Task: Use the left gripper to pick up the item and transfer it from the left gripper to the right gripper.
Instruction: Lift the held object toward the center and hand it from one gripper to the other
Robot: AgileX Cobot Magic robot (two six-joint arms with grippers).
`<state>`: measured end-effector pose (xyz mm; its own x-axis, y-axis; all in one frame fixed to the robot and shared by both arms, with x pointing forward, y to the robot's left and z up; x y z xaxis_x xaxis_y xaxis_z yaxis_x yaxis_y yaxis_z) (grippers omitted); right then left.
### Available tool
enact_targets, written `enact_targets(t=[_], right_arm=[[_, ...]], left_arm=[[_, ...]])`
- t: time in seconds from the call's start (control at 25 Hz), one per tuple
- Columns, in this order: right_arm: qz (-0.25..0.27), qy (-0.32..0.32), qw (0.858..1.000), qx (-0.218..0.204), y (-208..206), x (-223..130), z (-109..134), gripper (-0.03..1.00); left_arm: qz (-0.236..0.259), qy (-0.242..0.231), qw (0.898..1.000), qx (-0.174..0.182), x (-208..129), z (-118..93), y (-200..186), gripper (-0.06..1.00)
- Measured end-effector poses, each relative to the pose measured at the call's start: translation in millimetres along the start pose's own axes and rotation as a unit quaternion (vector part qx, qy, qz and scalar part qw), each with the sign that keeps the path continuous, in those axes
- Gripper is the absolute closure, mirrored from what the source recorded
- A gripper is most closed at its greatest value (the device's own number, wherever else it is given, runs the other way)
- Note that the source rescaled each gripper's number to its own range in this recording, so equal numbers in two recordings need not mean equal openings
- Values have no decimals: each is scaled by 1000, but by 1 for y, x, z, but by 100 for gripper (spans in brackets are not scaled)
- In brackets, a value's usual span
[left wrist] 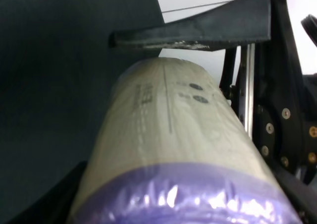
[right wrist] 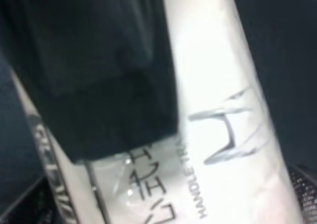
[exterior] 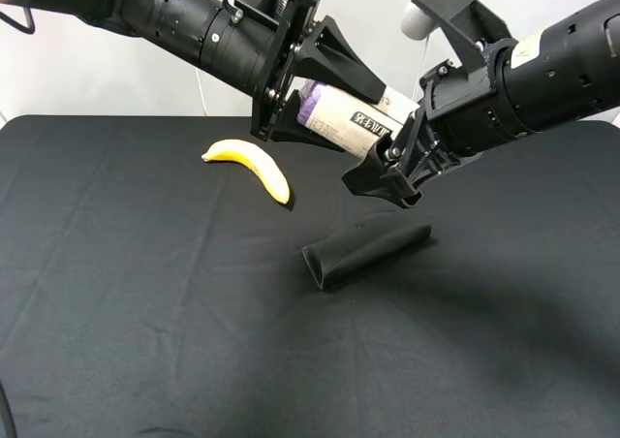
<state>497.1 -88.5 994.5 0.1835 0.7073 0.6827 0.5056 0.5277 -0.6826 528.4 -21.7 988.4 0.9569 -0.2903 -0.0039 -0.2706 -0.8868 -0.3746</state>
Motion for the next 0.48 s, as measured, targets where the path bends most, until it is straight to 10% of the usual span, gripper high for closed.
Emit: enact_targets(t=[0.36,0.44,0.48], right_arm=[[-5,-3,1000,-6,0,2,-2,-1],[-6,-6,1000,-7,0,2,-2,40],[-6,-12,1000,-7,0,2,-2,85]], left_arm=[[0,0,1000,0,0,0,0,94],[0,0,1000,0,0,0,0,94],[0,0,1000,0,0,0,0,94]])
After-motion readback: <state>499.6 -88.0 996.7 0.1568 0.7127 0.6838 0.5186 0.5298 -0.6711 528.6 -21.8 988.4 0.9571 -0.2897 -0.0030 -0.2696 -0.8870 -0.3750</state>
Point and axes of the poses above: a point on each arm's last joint axis where the gripper is mounted, y pointing out along that axis toward the gripper, z along the wrist's bending axis when the last joint is at zero, x = y × z, the point moved 9 cm from there along y, pointing out along that axis toward the gripper, and after that the axes turned 12 degrees about -y, right-handed, at the moved point
